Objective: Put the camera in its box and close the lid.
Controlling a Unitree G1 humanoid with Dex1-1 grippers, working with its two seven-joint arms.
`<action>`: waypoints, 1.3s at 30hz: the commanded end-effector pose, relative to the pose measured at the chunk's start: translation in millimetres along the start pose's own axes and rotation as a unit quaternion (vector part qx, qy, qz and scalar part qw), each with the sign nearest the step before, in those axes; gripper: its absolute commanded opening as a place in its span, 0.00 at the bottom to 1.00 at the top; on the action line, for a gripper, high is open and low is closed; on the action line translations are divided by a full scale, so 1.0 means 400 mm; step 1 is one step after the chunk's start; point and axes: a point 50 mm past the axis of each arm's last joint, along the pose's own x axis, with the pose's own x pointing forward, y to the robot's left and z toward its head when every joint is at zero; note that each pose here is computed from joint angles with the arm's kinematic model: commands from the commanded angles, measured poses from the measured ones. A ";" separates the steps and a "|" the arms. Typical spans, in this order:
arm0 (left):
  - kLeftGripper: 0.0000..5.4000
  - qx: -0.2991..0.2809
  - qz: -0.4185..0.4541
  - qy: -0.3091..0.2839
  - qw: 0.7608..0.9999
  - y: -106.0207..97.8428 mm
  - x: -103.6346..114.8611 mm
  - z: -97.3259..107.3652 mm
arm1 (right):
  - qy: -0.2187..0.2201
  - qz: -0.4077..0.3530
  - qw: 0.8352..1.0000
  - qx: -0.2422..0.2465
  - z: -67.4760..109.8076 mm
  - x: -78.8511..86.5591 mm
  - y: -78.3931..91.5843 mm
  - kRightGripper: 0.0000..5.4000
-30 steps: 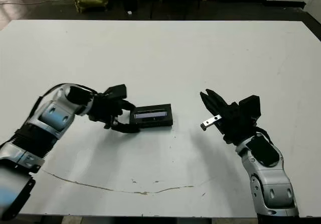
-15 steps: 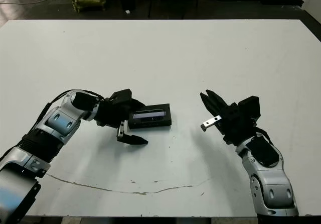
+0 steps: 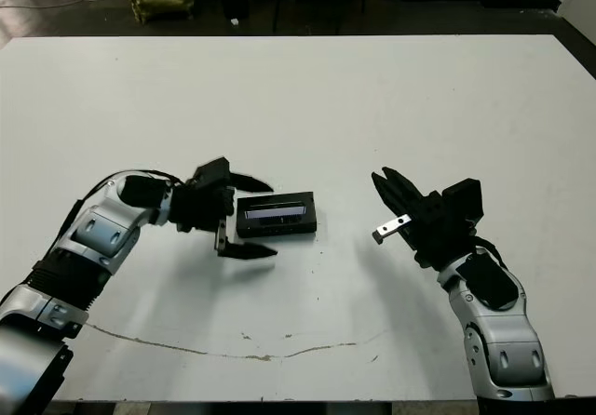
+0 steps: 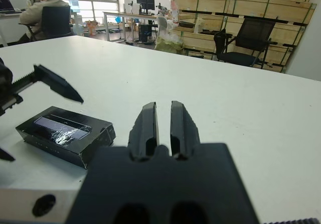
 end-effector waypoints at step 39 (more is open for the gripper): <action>0.00 -0.225 0.348 -0.111 0.903 -0.127 0.109 0.050 | 0.012 -0.008 1.000 0.002 -0.012 -0.008 -0.002 0.00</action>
